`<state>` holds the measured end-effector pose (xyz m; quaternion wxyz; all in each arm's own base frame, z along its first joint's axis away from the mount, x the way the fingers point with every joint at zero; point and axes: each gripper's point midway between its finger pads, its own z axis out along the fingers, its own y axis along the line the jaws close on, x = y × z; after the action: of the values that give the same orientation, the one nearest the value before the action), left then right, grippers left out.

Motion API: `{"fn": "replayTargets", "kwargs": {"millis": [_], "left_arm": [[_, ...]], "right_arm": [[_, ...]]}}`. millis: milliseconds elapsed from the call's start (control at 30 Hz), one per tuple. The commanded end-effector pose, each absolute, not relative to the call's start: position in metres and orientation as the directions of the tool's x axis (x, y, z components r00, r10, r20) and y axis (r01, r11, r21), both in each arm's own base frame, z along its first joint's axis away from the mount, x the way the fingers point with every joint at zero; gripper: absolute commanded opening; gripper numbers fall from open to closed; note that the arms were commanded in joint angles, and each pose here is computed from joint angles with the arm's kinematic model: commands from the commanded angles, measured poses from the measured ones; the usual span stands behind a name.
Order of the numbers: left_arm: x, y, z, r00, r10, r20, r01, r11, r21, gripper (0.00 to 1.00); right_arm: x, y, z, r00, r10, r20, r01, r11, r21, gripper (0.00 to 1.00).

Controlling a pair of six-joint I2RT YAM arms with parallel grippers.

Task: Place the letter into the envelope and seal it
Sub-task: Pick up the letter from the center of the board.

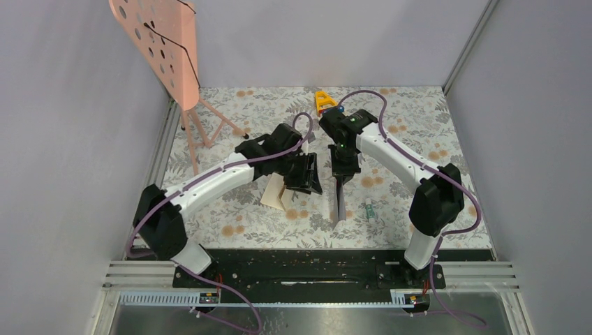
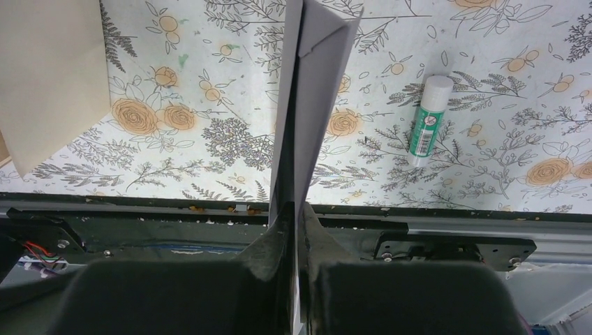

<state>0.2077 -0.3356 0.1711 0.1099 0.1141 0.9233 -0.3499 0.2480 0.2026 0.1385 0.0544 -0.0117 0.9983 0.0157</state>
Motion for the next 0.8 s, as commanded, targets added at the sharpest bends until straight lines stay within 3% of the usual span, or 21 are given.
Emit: {"fn": "replayTargets", "kwargs": {"millis": [0, 200, 267, 367, 433, 467, 533, 667, 767], "left_arm": [[0.180, -0.317, 0.191, -0.929, 0.217, -0.301, 0.366, 0.670, -0.645, 0.45], [0.163, -0.280, 0.164, -0.928, 0.261, -0.264, 0.370, 0.713, -0.595, 0.46], [0.170, -0.269, 0.159, -0.936, 0.231, -0.265, 0.347, 0.730, -0.589, 0.51], [0.197, -0.255, 0.168, -0.918, 0.158, -0.365, 0.341, 0.786, -0.516, 0.71], [0.221, -0.242, 0.175, -0.893, 0.093, -0.441, 0.303, 0.848, -0.435, 0.94], [0.231, -0.238, 0.174, -0.889, 0.070, -0.452, 0.279, 0.866, -0.415, 0.98], [0.247, -0.235, 0.164, -0.906, 0.038, -0.421, 0.232, 0.877, -0.421, 0.98], [0.268, -0.230, 0.137, -0.927, 0.011, -0.375, 0.178, 0.893, -0.413, 0.86], [0.272, -0.222, 0.121, -0.946, 0.001, -0.323, 0.145, 0.895, -0.421, 0.97]], "right_arm": [[0.253, 0.192, 0.144, -0.993, -0.020, -0.117, -0.019, 1.000, -0.004, 0.00], [0.257, 0.191, 0.144, -0.993, -0.002, -0.118, -0.003, 1.000, 0.013, 0.00], [0.258, 0.189, 0.145, -0.993, 0.004, -0.121, 0.002, 1.000, 0.015, 0.00], [0.259, 0.186, 0.146, -0.992, 0.010, -0.130, 0.008, 1.000, 0.019, 0.00], [0.259, 0.185, 0.146, -0.991, 0.015, -0.131, 0.012, 1.000, 0.021, 0.00], [0.259, 0.185, 0.147, -0.991, 0.017, -0.133, 0.014, 1.000, 0.024, 0.00], [0.259, 0.185, 0.148, -0.991, 0.019, -0.134, 0.016, 0.999, 0.029, 0.00], [0.259, 0.185, 0.150, -0.990, 0.018, -0.140, 0.013, 0.999, 0.033, 0.00], [0.258, 0.184, 0.152, -0.989, 0.016, -0.146, 0.011, 0.999, 0.037, 0.00]]}}
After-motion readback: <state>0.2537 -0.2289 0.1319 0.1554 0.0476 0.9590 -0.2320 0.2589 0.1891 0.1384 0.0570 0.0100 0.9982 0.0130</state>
